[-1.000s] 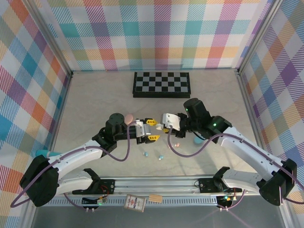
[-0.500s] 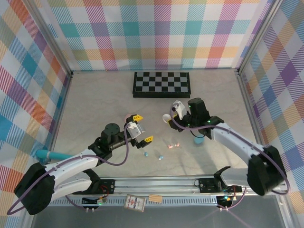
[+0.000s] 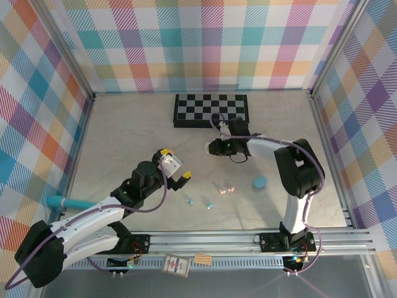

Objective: Insert wireless bluetooth earbuds into charging case

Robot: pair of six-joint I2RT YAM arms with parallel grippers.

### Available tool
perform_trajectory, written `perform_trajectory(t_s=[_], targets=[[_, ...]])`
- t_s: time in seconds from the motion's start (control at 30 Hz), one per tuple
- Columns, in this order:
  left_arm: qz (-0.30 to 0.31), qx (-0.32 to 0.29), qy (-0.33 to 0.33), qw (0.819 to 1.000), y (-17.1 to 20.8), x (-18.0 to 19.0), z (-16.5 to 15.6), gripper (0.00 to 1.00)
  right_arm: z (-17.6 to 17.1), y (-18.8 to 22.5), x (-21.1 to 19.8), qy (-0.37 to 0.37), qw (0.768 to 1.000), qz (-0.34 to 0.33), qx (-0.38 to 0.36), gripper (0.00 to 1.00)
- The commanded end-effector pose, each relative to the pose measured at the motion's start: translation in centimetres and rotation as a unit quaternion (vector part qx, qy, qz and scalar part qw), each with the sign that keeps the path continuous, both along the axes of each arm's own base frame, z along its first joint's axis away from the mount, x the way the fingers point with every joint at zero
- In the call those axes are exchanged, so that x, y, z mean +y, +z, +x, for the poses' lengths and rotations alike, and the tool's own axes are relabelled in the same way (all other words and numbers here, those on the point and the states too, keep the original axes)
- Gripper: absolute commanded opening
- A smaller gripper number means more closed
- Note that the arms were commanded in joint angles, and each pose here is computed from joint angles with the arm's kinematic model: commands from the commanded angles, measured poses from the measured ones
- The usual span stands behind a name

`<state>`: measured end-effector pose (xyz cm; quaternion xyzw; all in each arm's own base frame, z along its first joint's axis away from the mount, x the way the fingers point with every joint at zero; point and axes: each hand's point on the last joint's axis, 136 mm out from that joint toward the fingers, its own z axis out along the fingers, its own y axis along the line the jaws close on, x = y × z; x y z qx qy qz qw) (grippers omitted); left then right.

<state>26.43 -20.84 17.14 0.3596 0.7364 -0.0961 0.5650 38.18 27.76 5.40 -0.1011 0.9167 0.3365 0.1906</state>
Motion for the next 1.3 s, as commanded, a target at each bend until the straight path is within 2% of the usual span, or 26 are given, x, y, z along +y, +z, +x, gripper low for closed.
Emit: perform_trajectory(t_s=[0.0, 0.13, 0.2, 0.43, 0.53, 0.73, 0.87, 1.0, 1.27], targets=[[0.002, 0.013, 0.063, 0.998, 1.2, 1.8, 1.0, 1.00, 1.6, -0.6, 0.2, -0.019, 0.999, 0.023, 0.026, 0.23], [-0.011, 0.040, 0.134, 0.990, 1.5, 3.5, 2.1, 1.00, 3.3, -1.8, -0.4, -0.032, 0.999, 0.012, 0.032, 0.25], [-0.008, 0.061, 0.153, 0.986, 1.2, 4.1, 2.5, 1.00, 3.6, -1.9, -0.6, -0.032, 0.999, 0.004, 0.026, 0.30], [0.001, 0.143, 0.225, 0.964, -0.7, 6.6, 3.8, 1.00, 3.8, 1.6, -2.7, -0.031, 0.997, -0.043, -0.048, 0.66], [0.015, 0.183, 0.226, 0.957, -2.0, 6.3, 4.3, 1.00, 3.3, 3.7, -3.4, -0.024, 0.995, -0.057, -0.079, 0.76], [0.069, 0.286, 0.260, 0.920, -5.8, 7.3, 5.3, 1.00, 0.7, 7.9, -3.4, 0.010, 0.991, -0.028, -0.127, 0.81], [0.066, 0.347, 0.273, 0.895, -7.7, 7.7, 6.0, 1.00, -1.2, 9.2, -4.0, 0.016, 0.990, -0.021, -0.135, 0.81], [0.071, 0.383, 0.285, 0.876, -9.0, 7.7, 6.8, 1.00, -2.7, 9.6, -4.8, 0.015, 0.990, -0.026, -0.140, 0.81], [0.106, 0.420, 0.291, 0.853, -12.4, 7.7, 8.3, 0.76, -4.0, 9.7, -6.0, 0.010, 0.988, -0.044, -0.145, 0.81]])
